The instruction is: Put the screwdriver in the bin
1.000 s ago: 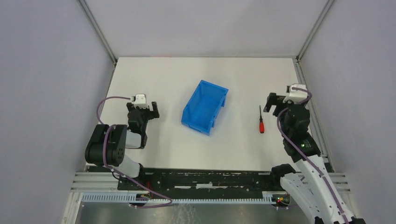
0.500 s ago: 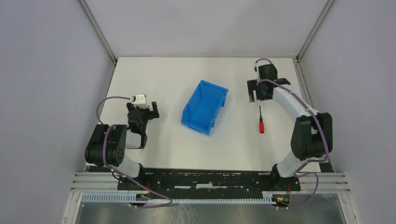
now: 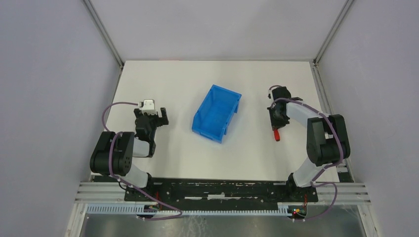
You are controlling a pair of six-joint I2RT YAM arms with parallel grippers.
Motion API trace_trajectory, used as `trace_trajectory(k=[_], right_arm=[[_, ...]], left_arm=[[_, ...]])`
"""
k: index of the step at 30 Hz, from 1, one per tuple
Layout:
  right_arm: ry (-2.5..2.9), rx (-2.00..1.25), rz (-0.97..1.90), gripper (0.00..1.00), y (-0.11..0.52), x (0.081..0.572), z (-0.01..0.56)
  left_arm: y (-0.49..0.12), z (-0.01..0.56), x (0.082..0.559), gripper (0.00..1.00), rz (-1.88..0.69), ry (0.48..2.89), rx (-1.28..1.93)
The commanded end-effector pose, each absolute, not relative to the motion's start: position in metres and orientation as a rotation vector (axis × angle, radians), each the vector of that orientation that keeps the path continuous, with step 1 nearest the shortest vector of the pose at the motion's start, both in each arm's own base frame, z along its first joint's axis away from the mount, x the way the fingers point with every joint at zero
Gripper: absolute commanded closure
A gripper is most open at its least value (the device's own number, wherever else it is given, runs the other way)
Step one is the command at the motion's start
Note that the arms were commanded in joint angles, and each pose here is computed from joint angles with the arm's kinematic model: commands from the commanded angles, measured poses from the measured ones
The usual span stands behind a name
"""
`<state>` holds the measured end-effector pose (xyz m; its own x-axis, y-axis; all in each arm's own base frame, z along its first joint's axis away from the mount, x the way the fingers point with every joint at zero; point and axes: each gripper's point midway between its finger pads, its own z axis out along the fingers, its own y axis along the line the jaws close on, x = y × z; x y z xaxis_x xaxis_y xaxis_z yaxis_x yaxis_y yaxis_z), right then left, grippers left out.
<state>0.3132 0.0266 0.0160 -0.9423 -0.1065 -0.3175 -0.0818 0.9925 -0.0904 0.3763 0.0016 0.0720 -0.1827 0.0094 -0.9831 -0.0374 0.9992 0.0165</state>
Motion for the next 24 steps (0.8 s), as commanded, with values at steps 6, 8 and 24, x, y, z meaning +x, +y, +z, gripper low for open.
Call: trace_trajectory(k=[6, 8, 24], right_arm=[[2.683, -0.159, -0.119, 1.0, 0.023, 0.354, 0.162], [2.653, -0.154, -0.13, 1.0, 0.022, 0.354, 0.188], [2.234, -0.321, 0.487, 1.0, 0.256, 0.387, 0.273]], left_arm=[[0.0, 0.087, 0.38, 0.0, 0.01, 1.701, -0.042], [0.001, 0.087, 0.38, 0.0, 0.011, 1.701, -0.043], [0.0, 0.088, 0.38, 0.0, 0.011, 1.7, -0.042]])
